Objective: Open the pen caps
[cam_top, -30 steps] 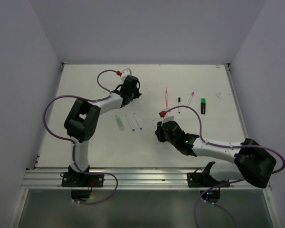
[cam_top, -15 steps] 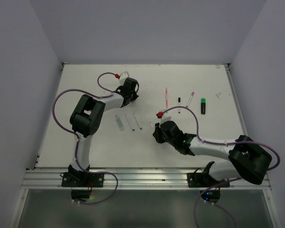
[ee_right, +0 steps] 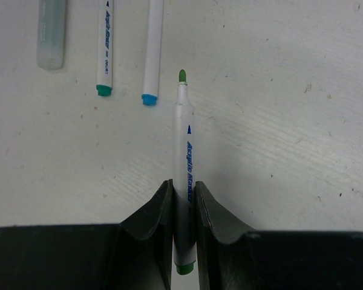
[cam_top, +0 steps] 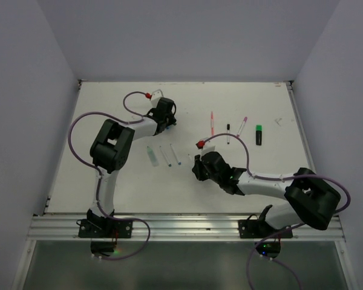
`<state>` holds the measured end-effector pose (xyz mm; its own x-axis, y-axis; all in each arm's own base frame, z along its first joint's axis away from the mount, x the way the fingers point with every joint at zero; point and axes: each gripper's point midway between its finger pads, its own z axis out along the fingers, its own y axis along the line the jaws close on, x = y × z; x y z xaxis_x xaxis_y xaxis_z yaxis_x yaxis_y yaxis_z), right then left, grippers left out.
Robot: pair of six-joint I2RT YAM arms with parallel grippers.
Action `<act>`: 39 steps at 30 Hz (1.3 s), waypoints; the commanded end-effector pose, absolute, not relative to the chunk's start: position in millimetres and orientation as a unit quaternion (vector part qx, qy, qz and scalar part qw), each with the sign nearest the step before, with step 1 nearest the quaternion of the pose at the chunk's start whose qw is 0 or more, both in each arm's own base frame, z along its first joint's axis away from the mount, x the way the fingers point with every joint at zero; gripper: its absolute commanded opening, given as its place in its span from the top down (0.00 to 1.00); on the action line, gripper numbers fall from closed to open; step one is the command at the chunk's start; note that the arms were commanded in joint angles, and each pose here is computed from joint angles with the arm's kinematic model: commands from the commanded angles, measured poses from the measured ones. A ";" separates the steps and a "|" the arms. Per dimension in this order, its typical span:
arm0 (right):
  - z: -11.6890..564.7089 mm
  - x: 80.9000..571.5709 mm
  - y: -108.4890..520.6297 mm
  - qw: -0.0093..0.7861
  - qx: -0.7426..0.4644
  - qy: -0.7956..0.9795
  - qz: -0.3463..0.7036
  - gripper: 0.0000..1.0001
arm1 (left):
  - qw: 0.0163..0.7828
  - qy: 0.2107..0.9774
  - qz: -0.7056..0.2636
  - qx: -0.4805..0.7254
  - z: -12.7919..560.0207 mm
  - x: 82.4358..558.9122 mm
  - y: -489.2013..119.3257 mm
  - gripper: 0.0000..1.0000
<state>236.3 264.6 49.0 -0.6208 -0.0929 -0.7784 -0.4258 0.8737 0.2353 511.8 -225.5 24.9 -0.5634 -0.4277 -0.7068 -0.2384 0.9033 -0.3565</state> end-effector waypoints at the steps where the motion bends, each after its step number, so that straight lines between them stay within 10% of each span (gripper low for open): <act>1: 69.2 257.3 275.7 0.440 -0.139 0.862 0.208 1.00 | 0.440 0.866 -0.119 -0.205 37.4 522.0 -225.2 0.63; 10: 60.4 290.7 284.5 0.432 -0.142 0.871 0.186 1.00 | 0.484 0.836 -0.166 -0.198 128.6 509.6 -224.3 0.49; 21: 37.9 318.0 303.8 0.413 -0.148 0.883 0.168 0.98 | 0.580 0.785 -0.155 -0.156 277.7 430.1 -165.7 0.01; 39: 16.7 334.0 302.8 0.405 -0.098 0.898 0.140 0.82 | 0.586 0.803 0.067 -0.084 290.2 309.1 -43.4 0.00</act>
